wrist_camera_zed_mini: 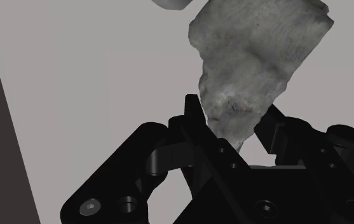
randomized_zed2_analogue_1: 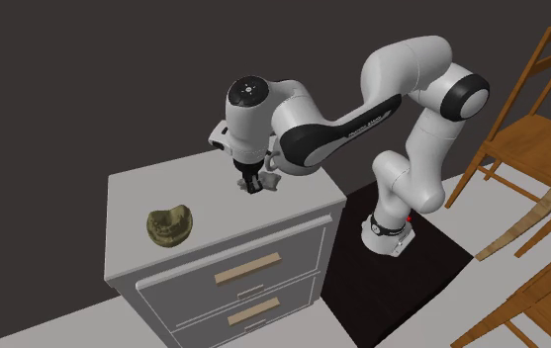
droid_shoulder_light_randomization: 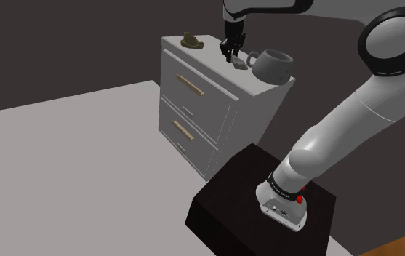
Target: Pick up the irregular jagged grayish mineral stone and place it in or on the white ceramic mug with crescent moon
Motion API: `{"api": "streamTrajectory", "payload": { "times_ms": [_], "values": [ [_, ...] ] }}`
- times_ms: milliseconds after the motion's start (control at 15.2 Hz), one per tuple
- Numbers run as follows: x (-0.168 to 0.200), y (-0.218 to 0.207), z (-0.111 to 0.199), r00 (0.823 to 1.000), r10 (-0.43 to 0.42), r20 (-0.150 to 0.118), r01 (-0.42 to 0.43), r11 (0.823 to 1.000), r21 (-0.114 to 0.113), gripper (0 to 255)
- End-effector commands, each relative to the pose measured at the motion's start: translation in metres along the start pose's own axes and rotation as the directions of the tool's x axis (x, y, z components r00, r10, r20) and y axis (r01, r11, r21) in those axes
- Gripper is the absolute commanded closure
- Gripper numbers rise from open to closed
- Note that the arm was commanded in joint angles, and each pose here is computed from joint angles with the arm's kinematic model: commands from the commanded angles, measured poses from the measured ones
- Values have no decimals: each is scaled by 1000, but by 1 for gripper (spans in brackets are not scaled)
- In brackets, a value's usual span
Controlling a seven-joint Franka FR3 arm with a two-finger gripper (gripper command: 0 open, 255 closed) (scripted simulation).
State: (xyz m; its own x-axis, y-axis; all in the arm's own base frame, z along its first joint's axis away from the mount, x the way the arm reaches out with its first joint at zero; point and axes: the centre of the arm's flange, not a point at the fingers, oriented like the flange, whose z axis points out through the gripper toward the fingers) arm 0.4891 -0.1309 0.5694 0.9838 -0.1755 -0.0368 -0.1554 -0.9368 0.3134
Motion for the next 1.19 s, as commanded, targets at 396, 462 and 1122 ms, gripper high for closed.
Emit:
{"api": "streamTrajectory", "payload": {
  "times_ms": [396,462,1122],
  "values": [
    [-2,10,-29,1000,-1,2,1,1000,1,255],
    [-2,12,-34,1000,-1,2,1,1000,1,255],
    [-4,28,-84,1000,-1,2,1,1000,1,255]
  ]
}}
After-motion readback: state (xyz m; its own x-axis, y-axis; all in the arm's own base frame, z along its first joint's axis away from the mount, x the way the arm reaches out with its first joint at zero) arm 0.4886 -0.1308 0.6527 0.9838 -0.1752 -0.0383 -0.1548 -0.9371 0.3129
